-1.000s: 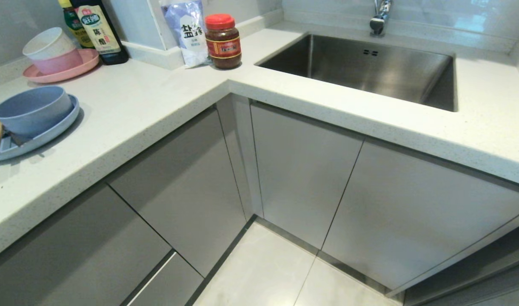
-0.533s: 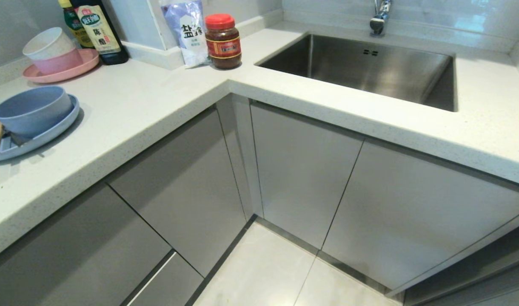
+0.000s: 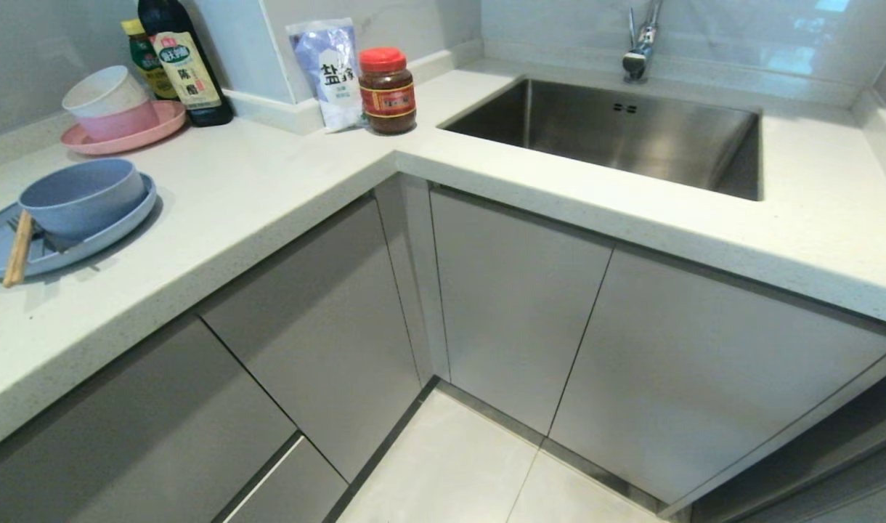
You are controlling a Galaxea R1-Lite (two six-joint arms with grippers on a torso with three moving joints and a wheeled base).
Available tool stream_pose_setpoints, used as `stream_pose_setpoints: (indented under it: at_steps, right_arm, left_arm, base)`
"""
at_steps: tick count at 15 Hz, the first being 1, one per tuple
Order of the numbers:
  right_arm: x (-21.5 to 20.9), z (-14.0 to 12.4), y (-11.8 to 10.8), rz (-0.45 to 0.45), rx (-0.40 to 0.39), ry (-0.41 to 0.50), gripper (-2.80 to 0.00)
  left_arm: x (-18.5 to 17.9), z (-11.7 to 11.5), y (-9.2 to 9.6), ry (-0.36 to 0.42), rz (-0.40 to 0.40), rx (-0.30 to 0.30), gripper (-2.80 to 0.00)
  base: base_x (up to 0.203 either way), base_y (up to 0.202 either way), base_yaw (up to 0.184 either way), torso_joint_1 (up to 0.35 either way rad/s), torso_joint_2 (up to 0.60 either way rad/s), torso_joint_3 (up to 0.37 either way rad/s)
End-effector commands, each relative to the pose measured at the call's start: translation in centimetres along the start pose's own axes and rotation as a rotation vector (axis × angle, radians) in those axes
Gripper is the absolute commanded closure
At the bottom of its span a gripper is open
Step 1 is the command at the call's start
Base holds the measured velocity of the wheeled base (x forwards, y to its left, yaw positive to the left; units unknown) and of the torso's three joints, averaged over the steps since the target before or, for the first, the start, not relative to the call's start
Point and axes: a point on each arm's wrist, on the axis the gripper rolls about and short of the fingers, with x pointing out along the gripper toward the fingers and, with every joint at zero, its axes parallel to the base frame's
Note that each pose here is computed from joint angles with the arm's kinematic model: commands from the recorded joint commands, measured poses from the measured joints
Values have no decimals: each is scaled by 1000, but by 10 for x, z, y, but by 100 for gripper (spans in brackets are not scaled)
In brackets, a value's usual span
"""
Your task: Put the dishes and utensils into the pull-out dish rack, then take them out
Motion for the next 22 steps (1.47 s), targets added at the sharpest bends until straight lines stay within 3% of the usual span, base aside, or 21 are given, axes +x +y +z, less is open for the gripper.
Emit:
stream_pose_setpoints:
  at_steps: [1, 22]
  right_arm:
    - [0, 0, 0, 0, 0, -1, 0]
    - [0, 0, 0, 0, 0, -3, 0]
  left_arm:
    - [2, -7, 0, 26, 2, 0, 0]
    - [2, -7, 0, 26, 2, 1, 0]
  base:
    - [0, 0, 0, 1, 2, 188]
    - [0, 0, 0, 3, 1, 203]
